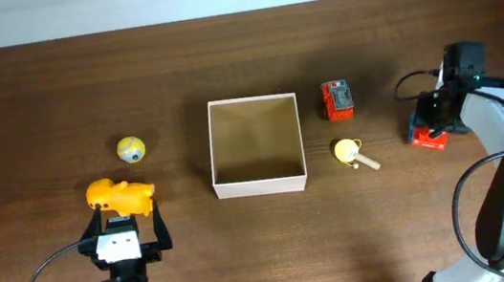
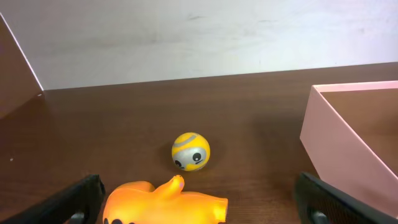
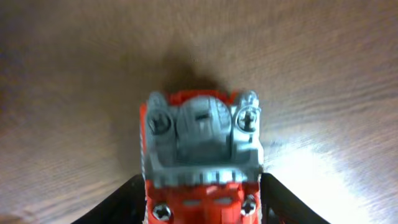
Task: Pack container
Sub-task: 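Lower the right gripper onto the red toy robot and close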
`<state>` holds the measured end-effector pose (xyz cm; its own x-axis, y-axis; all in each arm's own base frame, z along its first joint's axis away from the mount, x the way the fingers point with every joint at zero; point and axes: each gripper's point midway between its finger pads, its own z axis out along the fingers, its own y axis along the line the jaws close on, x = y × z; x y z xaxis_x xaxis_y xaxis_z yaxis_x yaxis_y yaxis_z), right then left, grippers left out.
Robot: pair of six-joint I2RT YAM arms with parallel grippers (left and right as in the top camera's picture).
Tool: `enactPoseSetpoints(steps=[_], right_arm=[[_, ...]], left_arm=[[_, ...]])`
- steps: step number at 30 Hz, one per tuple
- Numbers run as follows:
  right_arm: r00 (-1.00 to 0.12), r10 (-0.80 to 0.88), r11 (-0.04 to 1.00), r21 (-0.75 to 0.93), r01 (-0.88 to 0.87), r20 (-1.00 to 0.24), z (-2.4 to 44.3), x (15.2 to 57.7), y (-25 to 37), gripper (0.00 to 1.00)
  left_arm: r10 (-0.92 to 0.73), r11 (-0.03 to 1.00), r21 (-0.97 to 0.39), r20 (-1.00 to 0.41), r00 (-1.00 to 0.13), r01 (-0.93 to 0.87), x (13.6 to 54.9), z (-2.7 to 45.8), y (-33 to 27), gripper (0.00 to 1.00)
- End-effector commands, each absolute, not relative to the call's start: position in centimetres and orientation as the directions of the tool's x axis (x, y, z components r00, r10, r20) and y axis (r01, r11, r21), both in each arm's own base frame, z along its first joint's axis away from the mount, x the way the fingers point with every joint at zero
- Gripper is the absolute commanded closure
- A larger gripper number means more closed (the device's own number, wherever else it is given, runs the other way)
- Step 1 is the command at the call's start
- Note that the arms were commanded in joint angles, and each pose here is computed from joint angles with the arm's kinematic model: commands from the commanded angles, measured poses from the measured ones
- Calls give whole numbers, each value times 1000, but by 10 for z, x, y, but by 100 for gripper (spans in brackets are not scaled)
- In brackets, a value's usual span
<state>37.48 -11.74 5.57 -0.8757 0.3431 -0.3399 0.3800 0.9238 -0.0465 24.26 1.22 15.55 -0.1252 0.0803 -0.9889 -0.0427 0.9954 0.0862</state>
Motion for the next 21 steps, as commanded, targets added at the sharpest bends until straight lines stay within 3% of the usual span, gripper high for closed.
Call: enactPoseSetpoints(steps=[1,6,9,21], right_arm=[[-861,343,923,-37,383,-375,66,387,-122,46],[-868,328,928,-43,369,-373,65,387,-121,45],[-879,301,937,-58,345,-370,65,386,-122,33],[-924,129,974,-129,186,-359,64,387,-124,8]], left_arm=[[88,995,94,-989,-122,-36,243,155,12,1],[89,995,94,-989,-122,-36,243,155,12,1],[89,995,94,-989,-122,-36,243,155,12,1],[88,995,93,-989,-122,-36,242,155,12,1]])
